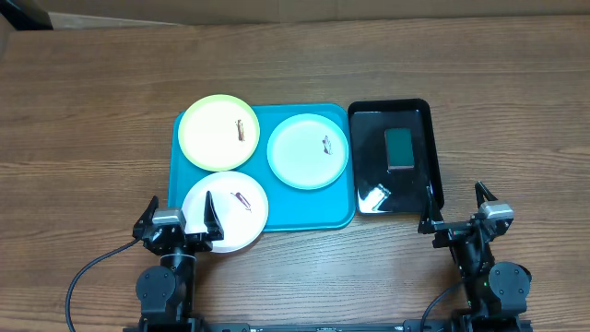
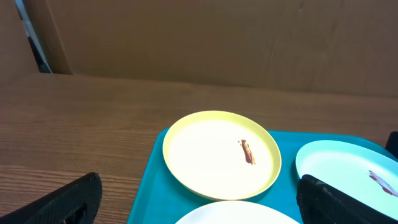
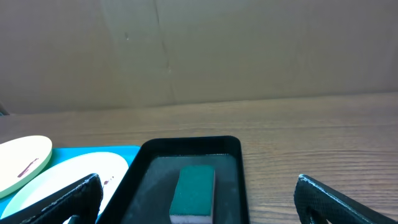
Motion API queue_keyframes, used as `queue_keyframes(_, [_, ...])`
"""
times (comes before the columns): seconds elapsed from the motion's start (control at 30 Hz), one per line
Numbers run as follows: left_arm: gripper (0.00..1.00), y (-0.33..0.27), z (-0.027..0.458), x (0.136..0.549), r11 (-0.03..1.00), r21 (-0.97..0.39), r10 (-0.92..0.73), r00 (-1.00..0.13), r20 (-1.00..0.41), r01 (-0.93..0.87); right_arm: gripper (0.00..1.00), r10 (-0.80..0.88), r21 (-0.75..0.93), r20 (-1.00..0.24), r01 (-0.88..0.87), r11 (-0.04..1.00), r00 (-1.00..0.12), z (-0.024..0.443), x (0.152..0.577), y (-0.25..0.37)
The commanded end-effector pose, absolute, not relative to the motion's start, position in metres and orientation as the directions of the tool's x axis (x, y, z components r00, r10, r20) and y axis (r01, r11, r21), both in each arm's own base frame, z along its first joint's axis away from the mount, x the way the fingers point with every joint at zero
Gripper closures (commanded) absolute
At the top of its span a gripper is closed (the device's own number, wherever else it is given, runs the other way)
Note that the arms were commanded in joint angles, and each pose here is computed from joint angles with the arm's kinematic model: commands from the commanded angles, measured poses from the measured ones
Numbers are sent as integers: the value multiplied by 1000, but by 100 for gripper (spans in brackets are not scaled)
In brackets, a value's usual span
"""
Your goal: Clean dirty plates on tray and stack at the side
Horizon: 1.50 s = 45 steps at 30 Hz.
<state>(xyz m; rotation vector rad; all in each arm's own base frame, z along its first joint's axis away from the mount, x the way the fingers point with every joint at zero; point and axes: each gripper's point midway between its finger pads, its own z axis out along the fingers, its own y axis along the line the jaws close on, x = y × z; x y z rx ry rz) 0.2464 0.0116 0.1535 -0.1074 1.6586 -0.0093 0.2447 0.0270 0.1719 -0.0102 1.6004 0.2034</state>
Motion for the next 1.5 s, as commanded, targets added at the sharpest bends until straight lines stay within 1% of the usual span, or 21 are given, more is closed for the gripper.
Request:
queue_keyframes(0.0, [0, 10, 152, 247, 997, -56, -61, -92, -994, -57, 0, 119, 123, -992, -117, 985, -41, 169, 246, 24])
queue_keyframes(1.0, [0, 10, 152, 247, 997, -55, -61, -91, -994, -58, 0, 119, 123, -992, -117, 985, -41, 169, 246, 24])
queue_keyframes(1.2, [0, 4, 165, 248, 997, -75, -76, -42, -996, -16, 0, 119, 123, -992, -117, 985, -41, 169, 246, 24])
queue_keyframes(1.33, [0, -12, 169, 245, 994, -84, -79, -65, -995, 70, 0, 119, 123, -992, -117, 985, -41, 169, 246, 24])
queue_keyframes(1.47, [0, -13, 192, 237, 987, -146, -140, -81, -987, 72, 0, 119, 123, -992, -117, 985, -41, 169, 246, 24])
